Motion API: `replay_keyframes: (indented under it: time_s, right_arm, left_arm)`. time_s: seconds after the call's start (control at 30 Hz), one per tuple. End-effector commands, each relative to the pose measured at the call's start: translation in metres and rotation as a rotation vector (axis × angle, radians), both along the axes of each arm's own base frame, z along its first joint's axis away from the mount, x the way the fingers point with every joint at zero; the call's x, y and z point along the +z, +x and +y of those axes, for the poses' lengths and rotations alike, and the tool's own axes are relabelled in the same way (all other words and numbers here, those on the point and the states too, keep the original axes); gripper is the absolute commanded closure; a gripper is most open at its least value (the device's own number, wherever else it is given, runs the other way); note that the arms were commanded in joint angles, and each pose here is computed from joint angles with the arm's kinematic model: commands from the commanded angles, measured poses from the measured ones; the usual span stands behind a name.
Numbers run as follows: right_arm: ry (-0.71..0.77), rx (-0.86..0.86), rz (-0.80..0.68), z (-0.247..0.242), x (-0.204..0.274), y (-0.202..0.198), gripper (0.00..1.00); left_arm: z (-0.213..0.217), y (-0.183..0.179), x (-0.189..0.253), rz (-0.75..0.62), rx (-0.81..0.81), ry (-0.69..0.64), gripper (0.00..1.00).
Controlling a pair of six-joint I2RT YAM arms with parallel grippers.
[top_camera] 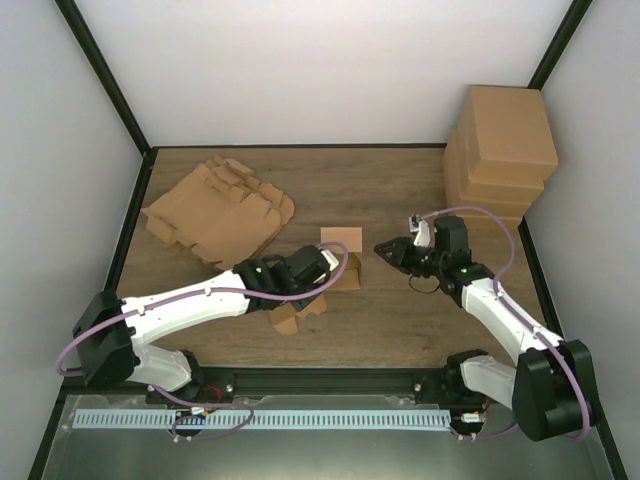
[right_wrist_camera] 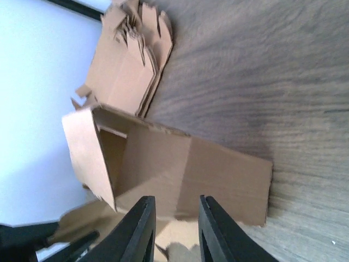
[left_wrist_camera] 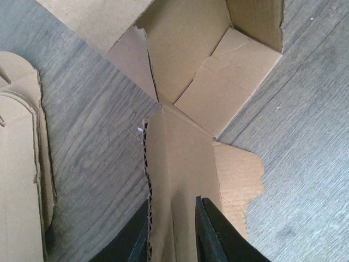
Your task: Fold the paper box
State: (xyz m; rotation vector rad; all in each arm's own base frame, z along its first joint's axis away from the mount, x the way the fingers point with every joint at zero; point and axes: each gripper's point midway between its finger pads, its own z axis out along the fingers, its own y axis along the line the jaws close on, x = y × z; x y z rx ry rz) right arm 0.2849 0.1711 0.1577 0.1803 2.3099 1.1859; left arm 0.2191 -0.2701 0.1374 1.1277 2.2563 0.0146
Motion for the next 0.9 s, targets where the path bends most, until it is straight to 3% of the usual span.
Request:
replay_keyframes:
  time_s: [0.0,0.13,0.2,0.37,0.73,0.83,0.87]
  right_arm:
    - [0.112,0.096,0.036,0.013,0.003,-0.011,0.79]
    - [0.129,0.121,0.030,0.016,0.006,-0.014,0.82]
    - [0.134,0.129,0.025,0.017,0.008,-0.014,0.82]
    - [0.170,0.160,0.042,0.023,0.009,-0.012,0.85]
    - [0.239,0.191,0.078,0.034,0.011,0.003,0.95]
    - [0.245,0.198,0.095,0.036,0.008,0.005,0.97]
    - [0.246,0.202,0.097,0.036,0.008,0.005,0.98]
  left_arm:
    - [-0.002,0.001,0.005,-0.007,0.018,-0.015,0.76]
    - [-0.002,-0.004,0.009,0.012,0.026,-0.045,0.56]
    - [-0.004,-0.007,0.014,0.017,0.019,-0.081,0.52]
    - [-0.008,-0.013,0.029,0.016,-0.004,-0.163,0.51]
    - [-0.013,-0.018,0.024,0.048,-0.029,-0.171,0.51]
    - [-0.014,-0.013,0.045,0.020,0.004,-0.237,0.50]
    - [-0.013,-0.009,0.057,0.002,0.030,-0.273,0.45]
